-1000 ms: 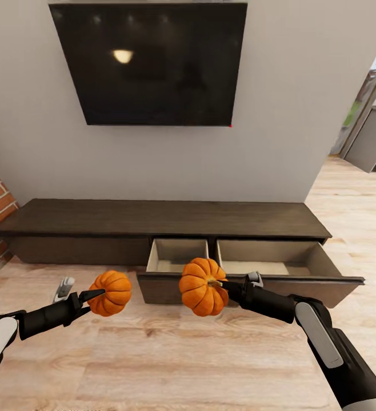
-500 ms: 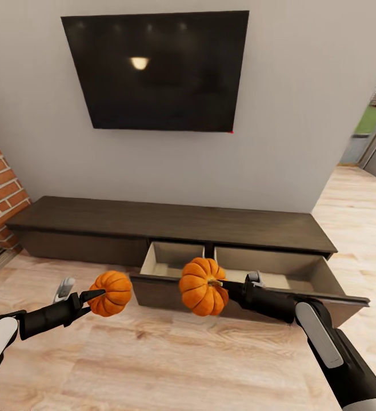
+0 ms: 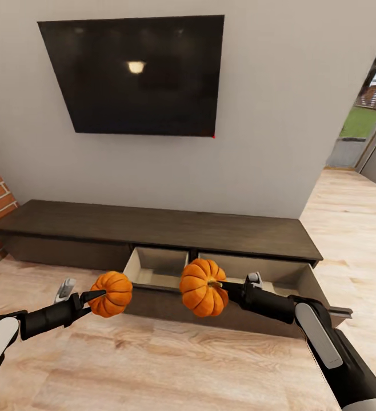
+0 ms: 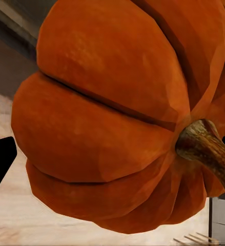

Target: Place each of the two pumpkins and all three candles from the living room inside a cabinet in the living room (use any cabinet), then make sure every cabinet is closed, and position the cauldron so it is next to a table in the living room.

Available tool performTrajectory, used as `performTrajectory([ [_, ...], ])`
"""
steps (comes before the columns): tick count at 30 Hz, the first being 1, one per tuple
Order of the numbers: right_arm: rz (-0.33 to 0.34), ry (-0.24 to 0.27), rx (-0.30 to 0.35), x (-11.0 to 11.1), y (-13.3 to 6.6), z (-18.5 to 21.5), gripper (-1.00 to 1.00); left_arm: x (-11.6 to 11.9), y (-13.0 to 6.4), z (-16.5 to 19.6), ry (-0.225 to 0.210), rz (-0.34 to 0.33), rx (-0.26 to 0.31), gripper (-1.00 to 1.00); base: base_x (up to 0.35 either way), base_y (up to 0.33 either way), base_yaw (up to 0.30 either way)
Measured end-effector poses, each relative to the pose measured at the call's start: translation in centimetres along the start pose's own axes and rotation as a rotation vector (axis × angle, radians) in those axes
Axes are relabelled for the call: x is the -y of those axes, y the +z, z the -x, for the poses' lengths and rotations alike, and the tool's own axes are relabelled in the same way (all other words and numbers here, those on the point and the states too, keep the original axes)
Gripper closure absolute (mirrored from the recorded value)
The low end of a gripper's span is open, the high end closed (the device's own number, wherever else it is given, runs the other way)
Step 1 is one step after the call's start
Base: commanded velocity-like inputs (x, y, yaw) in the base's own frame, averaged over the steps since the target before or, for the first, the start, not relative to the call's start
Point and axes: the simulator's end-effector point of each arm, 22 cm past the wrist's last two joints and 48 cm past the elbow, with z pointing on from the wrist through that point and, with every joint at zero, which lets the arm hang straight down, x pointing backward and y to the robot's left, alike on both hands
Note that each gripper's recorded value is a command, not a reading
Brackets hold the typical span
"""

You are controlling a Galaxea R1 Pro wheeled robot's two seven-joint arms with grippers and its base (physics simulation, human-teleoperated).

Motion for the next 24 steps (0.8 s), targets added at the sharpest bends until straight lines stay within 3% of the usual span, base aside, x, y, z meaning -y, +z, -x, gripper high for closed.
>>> performTrajectory([
  [8,-0.036,0.026,0.046,2.7,-0.4,0.2,1.0,0.1,0.6,-1.0,0.013,0.005,-0.028,1.0,0.093,-0.341,-0.026],
  [24,-0.045,0.034,0.046,3.0,-0.5,0.2,1.0,0.0,0.6,-1.0,0.014,0.007,-0.029,1.0,0.196,-0.294,0.0],
])
